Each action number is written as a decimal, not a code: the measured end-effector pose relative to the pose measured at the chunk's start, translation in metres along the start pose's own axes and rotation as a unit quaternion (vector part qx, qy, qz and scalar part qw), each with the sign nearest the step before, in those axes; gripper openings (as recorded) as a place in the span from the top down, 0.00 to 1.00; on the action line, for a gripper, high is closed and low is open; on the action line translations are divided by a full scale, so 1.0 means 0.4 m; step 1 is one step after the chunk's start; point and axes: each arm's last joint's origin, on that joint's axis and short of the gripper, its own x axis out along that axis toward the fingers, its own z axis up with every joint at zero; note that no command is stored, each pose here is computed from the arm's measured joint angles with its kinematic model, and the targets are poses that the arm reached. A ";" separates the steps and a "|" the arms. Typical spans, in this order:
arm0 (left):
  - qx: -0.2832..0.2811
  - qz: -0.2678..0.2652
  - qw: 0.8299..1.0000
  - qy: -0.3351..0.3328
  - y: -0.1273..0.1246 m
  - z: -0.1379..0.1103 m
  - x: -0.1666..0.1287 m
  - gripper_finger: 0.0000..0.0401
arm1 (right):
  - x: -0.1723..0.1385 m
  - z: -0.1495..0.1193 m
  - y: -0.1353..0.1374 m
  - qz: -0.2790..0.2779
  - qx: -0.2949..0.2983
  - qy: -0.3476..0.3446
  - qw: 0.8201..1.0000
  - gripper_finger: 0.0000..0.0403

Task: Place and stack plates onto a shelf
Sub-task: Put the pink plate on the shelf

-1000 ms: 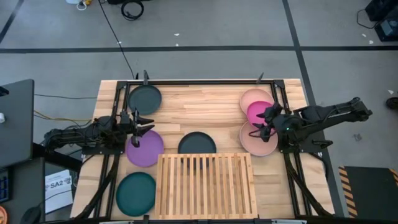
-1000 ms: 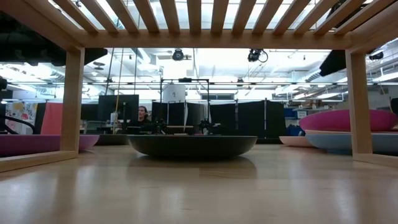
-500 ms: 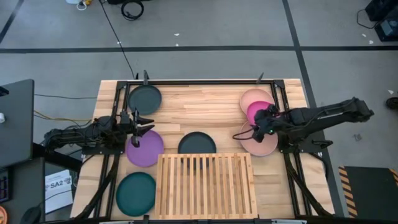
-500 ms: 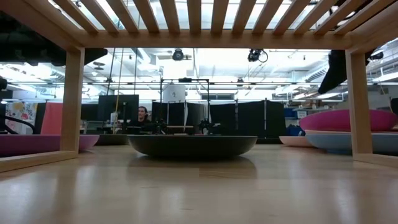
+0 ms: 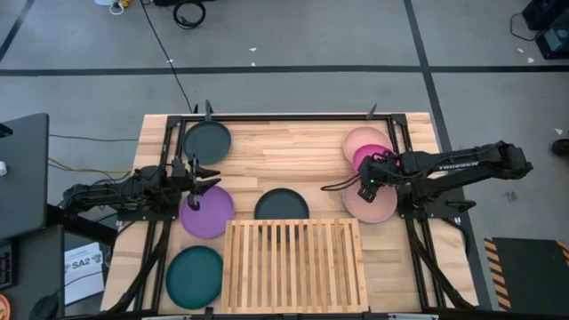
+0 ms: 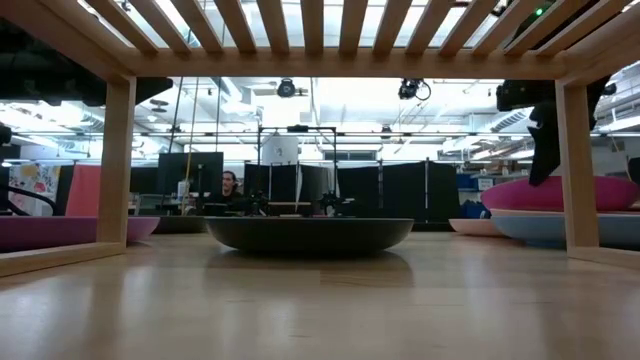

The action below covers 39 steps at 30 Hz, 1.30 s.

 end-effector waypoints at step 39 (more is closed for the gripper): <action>0.000 0.000 1.000 0.000 0.000 0.000 0.000 0.71 | 0.026 0.006 0.003 0.008 -0.008 0.045 0.999 0.96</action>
